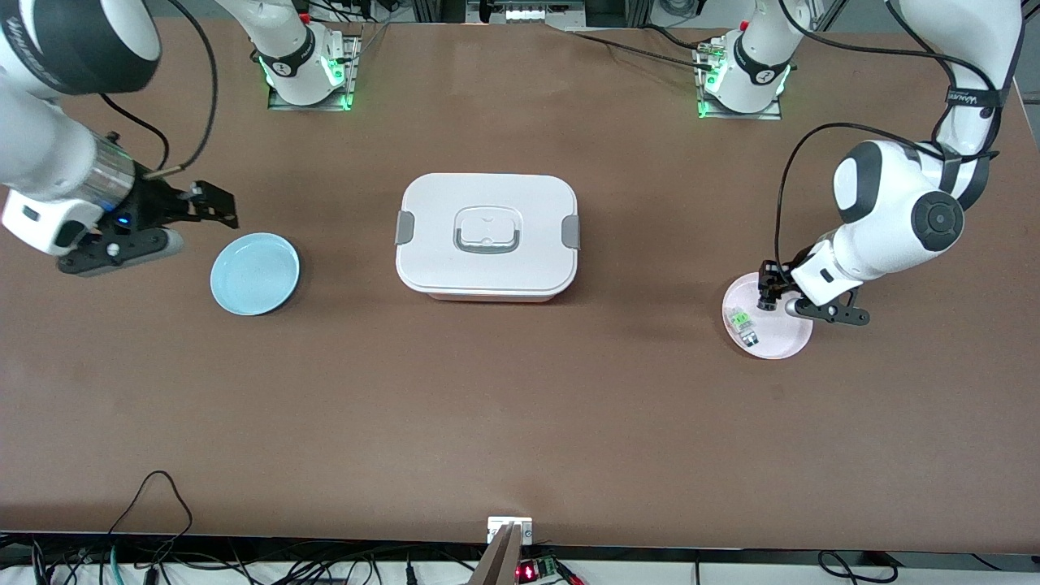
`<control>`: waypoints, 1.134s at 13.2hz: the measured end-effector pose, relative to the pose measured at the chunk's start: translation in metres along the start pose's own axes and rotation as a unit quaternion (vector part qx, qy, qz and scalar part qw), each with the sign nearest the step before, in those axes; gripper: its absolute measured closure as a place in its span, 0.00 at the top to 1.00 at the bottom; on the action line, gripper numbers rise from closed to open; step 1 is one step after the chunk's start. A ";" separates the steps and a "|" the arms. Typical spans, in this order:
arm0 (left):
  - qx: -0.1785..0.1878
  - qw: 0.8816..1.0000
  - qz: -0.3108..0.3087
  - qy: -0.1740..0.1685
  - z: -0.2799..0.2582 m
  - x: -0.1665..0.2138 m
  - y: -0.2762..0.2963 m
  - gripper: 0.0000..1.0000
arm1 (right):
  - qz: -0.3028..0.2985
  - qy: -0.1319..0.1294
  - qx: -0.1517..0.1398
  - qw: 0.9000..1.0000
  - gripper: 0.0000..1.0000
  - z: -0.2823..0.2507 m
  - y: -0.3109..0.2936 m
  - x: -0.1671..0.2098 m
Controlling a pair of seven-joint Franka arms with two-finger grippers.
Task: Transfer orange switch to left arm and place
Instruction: 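Lower the switch onto the white plate with the left gripper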
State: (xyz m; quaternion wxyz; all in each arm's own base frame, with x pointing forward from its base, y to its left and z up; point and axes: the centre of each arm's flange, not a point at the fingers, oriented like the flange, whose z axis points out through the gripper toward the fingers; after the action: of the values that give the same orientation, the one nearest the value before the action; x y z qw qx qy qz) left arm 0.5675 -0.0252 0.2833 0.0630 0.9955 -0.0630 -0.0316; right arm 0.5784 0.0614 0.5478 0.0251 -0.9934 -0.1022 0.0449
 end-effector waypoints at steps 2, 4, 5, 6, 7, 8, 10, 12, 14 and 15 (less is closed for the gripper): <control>0.003 1.000 0.004 0.019 0.011 0.002 -0.011 0.41 | 0.041 0.006 -0.002 0.999 1.00 -0.012 0.013 -0.009; 0.007 0.999 0.003 0.033 0.024 0.005 -0.025 0.41 | 0.085 0.004 -0.003 0.996 1.00 -0.019 0.009 -0.015; 0.009 0.999 0.004 0.037 0.034 0.006 -0.032 0.41 | 0.098 0.005 -0.003 0.995 1.00 -0.021 0.006 -0.016; 0.010 0.999 0.003 0.039 0.045 0.007 -0.038 0.41 | 0.104 0.008 -0.004 0.995 1.00 -0.024 0.004 -0.017; 0.010 0.999 0.003 0.039 0.055 0.007 -0.044 0.41 | 0.108 0.013 -0.004 0.994 1.00 -0.029 0.004 -0.018; 0.011 0.999 0.003 0.038 0.063 0.007 -0.047 0.41 | 0.109 0.021 -0.004 0.994 1.00 -0.037 0.003 -0.019; 0.011 0.999 0.003 0.040 0.067 0.008 -0.049 0.41 | 0.112 0.030 -0.004 0.993 1.00 -0.049 0.004 -0.020; 0.011 0.999 0.002 0.041 0.066 0.008 -0.049 0.57 | 0.117 0.031 -0.004 0.993 1.00 -0.053 0.005 -0.022; 0.013 0.999 -0.001 0.044 0.058 0.008 -0.053 0.76 | 0.122 0.031 -0.004 0.992 1.00 -0.053 0.009 -0.023; 0.013 0.999 -0.002 0.039 0.050 0.006 -0.054 0.86 | 0.124 0.031 -0.004 0.992 1.00 -0.053 0.011 -0.023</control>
State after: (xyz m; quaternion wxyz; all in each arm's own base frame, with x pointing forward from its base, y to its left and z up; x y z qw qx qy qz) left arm 0.5764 0.0210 0.2266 0.0523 0.9969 -0.0590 0.0077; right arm 0.5632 0.0433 0.6015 0.0185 -0.9994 0.0226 0.0168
